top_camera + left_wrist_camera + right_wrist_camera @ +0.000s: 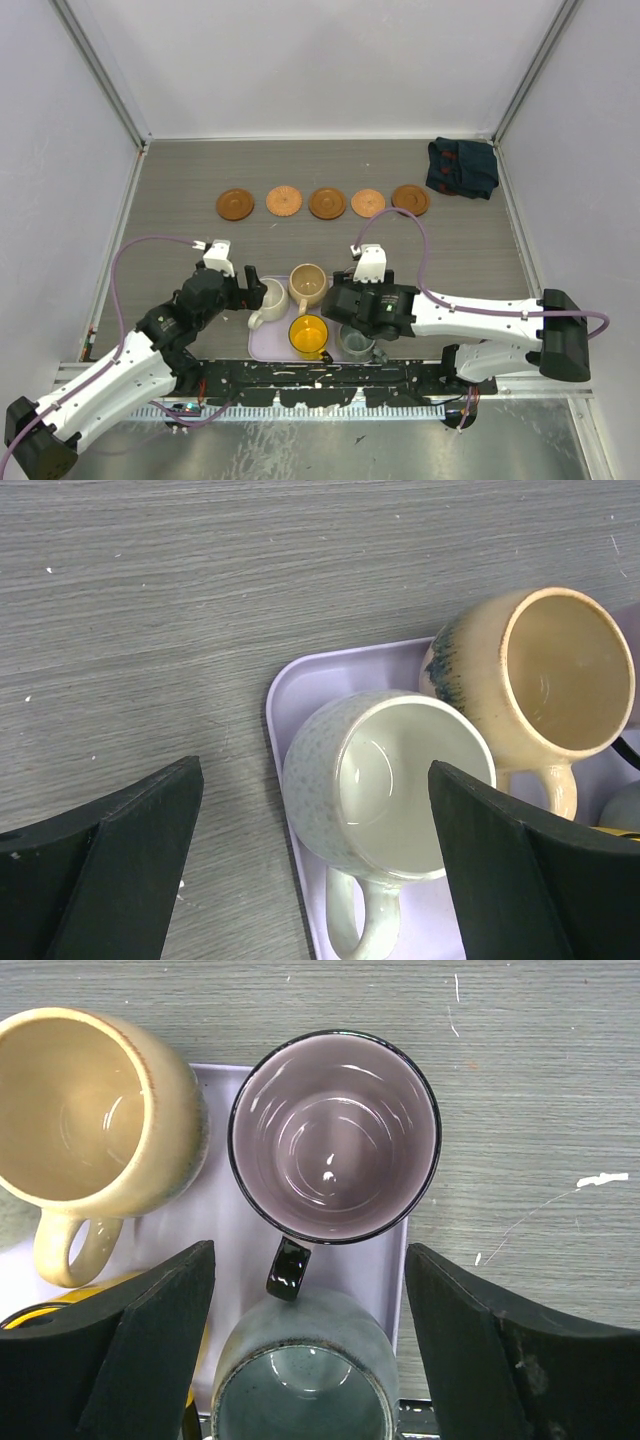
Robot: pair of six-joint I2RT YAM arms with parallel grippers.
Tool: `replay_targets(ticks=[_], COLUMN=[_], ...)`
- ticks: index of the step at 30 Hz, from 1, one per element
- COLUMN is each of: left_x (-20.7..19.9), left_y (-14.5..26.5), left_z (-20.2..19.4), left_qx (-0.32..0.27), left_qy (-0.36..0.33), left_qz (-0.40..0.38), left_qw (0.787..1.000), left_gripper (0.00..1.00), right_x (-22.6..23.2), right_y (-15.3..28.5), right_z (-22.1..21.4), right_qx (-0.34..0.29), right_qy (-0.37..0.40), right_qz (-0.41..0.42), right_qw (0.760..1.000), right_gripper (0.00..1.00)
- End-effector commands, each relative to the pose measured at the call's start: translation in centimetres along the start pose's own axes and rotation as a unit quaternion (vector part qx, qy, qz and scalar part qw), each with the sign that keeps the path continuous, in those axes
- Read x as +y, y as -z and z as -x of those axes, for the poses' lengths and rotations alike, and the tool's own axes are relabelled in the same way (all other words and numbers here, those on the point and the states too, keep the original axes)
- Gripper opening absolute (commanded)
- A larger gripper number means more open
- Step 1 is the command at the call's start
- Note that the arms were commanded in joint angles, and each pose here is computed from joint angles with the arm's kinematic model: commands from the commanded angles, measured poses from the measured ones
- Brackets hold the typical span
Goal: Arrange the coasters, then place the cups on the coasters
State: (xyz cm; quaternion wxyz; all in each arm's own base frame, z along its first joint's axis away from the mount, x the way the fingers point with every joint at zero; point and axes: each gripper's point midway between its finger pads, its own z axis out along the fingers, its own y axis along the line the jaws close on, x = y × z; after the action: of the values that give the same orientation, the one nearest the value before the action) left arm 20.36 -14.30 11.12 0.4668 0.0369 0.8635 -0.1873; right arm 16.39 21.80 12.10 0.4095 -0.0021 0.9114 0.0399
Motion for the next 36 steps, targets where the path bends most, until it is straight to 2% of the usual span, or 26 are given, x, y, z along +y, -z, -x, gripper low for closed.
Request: replay_targets(ticks=[1,16,20,24,30,36], left_x=[-0.7,-0.6,-0.4,-0.5,-0.5,-0.7], left_y=[0.0,-0.1,-0.1,-0.2,-0.6,-0.9], left_z=[1.3,1.0,0.9,0.9,0.8,0.6], left_qx=[-0.020,-0.017,-0.016,-0.016,-0.013,-0.006], left_qy=[0.004,0.002,-0.001,-0.001,0.000,-0.005], left_qz=[-0.010,-0.010,-0.006,-0.006,-0.005,-0.005], left_qw=[1.000,1.000,1.000,1.000,1.000,1.000], left_gripper=[0.96,0.96,0.96,0.96,0.96,0.96], right_x=[0.1,-0.4,-1.3,-2.0,-2.6,-2.8], right_y=[-0.2,-2.6,-3.1,-3.1,-3.3,-3.8], right_z=[-0.1,-3.4,-3.8,-3.8,-4.0,-4.7], right_qx=[-0.008,0.013,0.009,0.003,0.002,0.005], right_qy=[-0.025,-0.015,-0.013,-0.008,-0.003,0.005], right_qz=[0.000,-0.027,-0.052,-0.066,-0.073,-0.086], right_qw=[1.000,0.999,0.999,0.998,0.997,0.996], right_gripper=[0.80,0.68,0.61,0.49,0.40,0.40])
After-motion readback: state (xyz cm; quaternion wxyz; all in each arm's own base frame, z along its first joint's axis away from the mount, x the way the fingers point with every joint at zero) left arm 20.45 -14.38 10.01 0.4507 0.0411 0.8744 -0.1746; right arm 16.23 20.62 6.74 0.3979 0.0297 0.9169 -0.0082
